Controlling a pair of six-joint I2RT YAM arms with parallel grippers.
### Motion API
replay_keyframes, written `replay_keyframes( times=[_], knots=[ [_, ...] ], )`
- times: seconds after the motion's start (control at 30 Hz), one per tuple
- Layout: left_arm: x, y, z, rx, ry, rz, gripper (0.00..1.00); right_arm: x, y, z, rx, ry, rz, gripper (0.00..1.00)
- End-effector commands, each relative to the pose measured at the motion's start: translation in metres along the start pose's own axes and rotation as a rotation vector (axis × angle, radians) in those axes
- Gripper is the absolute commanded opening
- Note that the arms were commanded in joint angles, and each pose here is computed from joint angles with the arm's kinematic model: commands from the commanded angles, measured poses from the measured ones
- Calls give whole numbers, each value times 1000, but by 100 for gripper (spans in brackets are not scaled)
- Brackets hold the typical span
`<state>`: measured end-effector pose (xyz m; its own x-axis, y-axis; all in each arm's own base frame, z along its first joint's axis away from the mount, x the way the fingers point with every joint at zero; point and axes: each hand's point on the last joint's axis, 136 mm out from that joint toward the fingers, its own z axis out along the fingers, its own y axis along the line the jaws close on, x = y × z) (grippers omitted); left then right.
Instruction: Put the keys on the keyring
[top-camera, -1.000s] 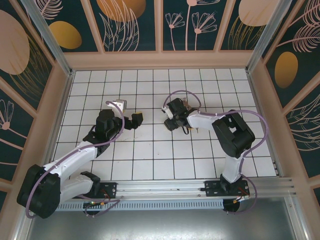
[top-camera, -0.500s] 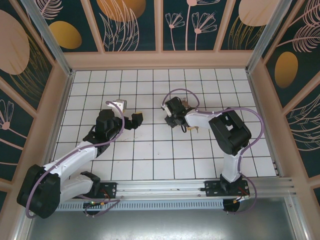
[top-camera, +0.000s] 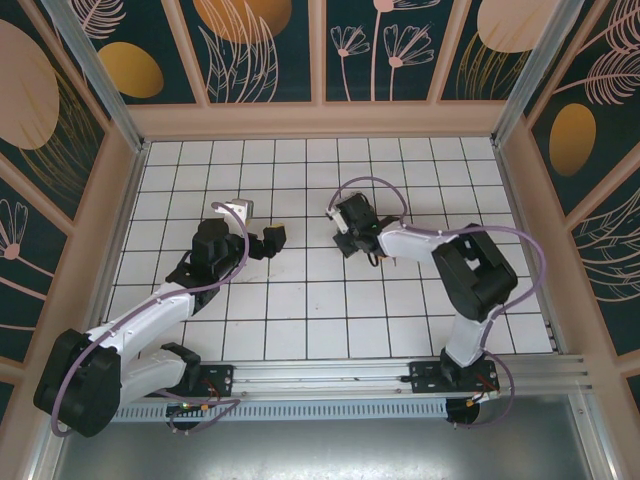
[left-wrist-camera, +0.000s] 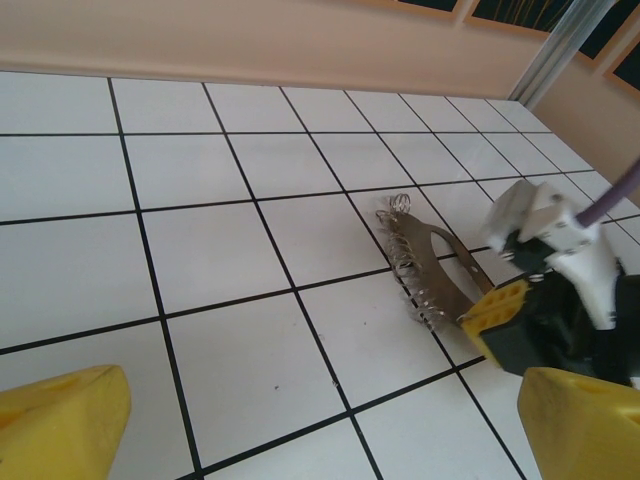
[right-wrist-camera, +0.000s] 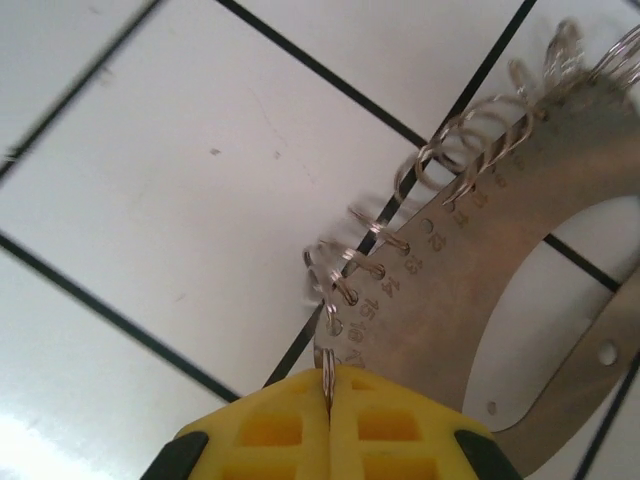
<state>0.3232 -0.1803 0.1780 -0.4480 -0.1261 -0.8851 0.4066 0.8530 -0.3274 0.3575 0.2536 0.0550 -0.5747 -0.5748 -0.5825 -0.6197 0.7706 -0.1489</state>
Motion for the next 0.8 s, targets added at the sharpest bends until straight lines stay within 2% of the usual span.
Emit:
replay_keyframes(
  times=[0.0,0.3,0.6,0.77],
  knots=[
    [-21,-10,-4,27,-49,8,99,-26,8,-36,-73,-126,-44,0],
    [-34,-29,-15,120,-99,14,94,-60,41,-108,-272,-360,-163,0],
    [-48,-68,-39,329,-165,49,78,-80,84,-179,-548,-589,-271,0],
    [-49,-99,-57,445,-193,123,66,-87,101,-219,-679,-701,-327,0]
  ],
)
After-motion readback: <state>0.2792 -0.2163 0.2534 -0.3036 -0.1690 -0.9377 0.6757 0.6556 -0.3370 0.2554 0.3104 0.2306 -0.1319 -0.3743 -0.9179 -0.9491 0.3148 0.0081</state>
